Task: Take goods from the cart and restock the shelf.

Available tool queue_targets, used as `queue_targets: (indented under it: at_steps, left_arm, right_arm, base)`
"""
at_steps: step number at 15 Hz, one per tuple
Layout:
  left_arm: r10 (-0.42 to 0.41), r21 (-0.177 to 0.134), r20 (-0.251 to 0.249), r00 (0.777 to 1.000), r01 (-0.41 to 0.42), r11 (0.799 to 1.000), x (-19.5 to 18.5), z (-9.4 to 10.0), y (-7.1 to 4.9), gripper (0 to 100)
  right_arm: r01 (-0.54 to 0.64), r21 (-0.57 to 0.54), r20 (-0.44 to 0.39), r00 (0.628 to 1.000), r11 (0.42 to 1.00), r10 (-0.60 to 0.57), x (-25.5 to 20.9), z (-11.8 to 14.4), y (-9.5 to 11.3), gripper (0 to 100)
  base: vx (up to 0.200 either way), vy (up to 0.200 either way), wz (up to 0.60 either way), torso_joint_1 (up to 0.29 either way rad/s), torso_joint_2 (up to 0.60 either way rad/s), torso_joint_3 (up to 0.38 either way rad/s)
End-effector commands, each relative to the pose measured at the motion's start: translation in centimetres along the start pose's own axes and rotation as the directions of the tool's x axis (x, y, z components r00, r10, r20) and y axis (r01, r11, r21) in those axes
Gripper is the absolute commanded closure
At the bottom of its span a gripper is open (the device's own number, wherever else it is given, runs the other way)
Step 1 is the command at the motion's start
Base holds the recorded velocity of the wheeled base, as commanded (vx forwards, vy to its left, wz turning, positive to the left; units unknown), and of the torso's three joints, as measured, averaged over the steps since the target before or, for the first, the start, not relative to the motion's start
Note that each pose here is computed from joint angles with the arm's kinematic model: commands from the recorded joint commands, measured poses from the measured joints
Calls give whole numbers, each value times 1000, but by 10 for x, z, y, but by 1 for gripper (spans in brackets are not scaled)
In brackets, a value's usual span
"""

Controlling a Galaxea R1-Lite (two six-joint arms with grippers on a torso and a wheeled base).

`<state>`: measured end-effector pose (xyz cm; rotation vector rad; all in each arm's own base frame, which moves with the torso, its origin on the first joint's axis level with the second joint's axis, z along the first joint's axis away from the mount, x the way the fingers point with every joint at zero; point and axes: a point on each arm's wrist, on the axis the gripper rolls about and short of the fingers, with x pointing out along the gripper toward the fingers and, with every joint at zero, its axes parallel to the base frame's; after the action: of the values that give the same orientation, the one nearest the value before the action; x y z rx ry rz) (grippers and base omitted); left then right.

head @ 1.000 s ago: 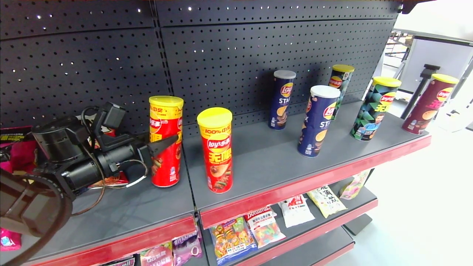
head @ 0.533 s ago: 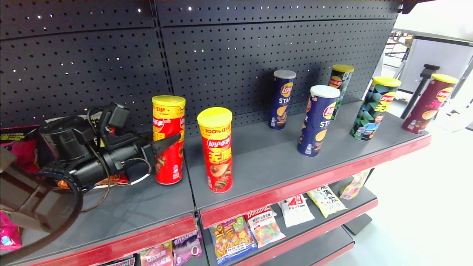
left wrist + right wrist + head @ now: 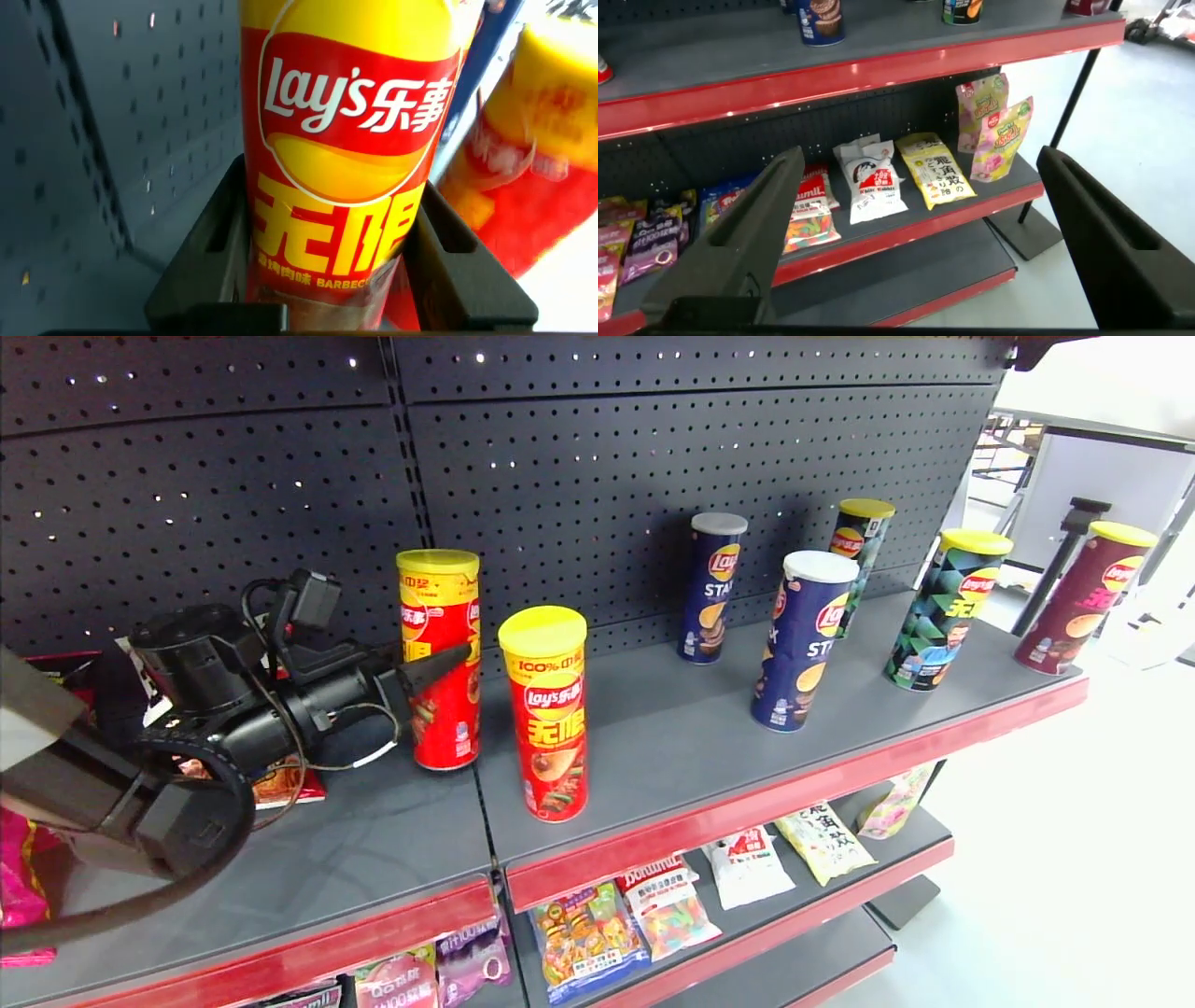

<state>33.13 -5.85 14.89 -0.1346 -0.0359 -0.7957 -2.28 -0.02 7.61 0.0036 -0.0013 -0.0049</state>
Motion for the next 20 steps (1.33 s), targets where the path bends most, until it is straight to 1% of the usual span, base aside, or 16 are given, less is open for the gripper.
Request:
queue_targets:
  at_steps: [1,2,3,4,5,6,7,8,9,10,11,13,15,16,17,20]
  left_arm:
    - [-10,-11,4,1000,10,1000,4,-3,3,100]
    - [-17,10,15,1000,17,1000,6,-11,11,100]
    - [-28,38,51,998,26,999,7,-19,21,100]
    - [-38,40,74,997,35,999,7,-22,23,100]
    - [-46,10,68,997,45,999,8,-24,21,100]
    - [-58,18,76,995,56,998,10,-21,22,100]
    - [-61,15,83,995,60,998,11,-19,23,100]
    - [-67,-17,78,995,69,997,12,-21,21,100]
    - [-72,-22,78,994,74,997,13,-21,22,100]
    - [-75,-35,79,994,78,996,13,-21,22,100]
    - [-84,-40,77,993,88,995,14,-21,20,100]
    - [-104,-38,74,992,107,994,16,-21,19,100]
    - [-136,-43,68,988,139,989,20,-22,12,100]
    - [-141,-43,67,988,144,989,21,-23,12,100]
    - [-141,-43,67,988,144,989,22,-24,13,100]
    - [-155,-27,82,984,158,987,35,-26,18,100]
  right_arm:
    - [0,-1,0,1000,1000,0,0,0,0,0]
    - [0,1,0,1000,1000,0,0,0,0,0]
    - [0,-1,0,1000,1000,0,0,0,0,0]
    - [0,-1,0,1000,1000,0,0,0,0,0]
    - [0,1,0,1000,1000,0,0,0,0,0]
    - [0,-1,0,1000,1000,0,0,0,0,0]
    - [0,-1,0,1000,1000,0,0,0,0,0]
    - [0,-1,0,1000,1000,0,0,0,0,0]
    - [0,-1,-1,1000,1000,0,0,0,0,0]
    - [0,-1,-1,1000,1000,0,0,0,0,0]
    - [0,-1,0,1000,1000,0,0,0,0,0]
    - [0,-1,0,1000,1000,0,0,0,0,0]
    - [0,-1,0,1000,1000,0,0,0,0,0]
    - [0,-1,0,1000,1000,0,0,0,0,0]
    - [0,1,0,1000,1000,0,0,0,0,0]
    - [1,-1,0,1000,1000,-1,0,0,0,0]
  base:
    - [0,0,0,0,0,0]
    - [0,0,0,0,0,0]
    - [0,0,0,0,0,0]
    - [0,0,0,0,0,0]
    - [0,0,0,0,0,0]
    - [0,0,0,0,0,0]
    - [0,0,0,0,0,0]
    - [0,0,0,0,0,0]
    - [0,0,0,0,0,0]
    - [0,0,0,0,0,0]
    - [0,0,0,0,0,0]
    - [0,0,0,0,0,0]
    - [0,0,0,0,0,0]
    - [0,0,0,0,0,0]
    - [0,0,0,0,0,0]
    - [0,0,0,0,0,0]
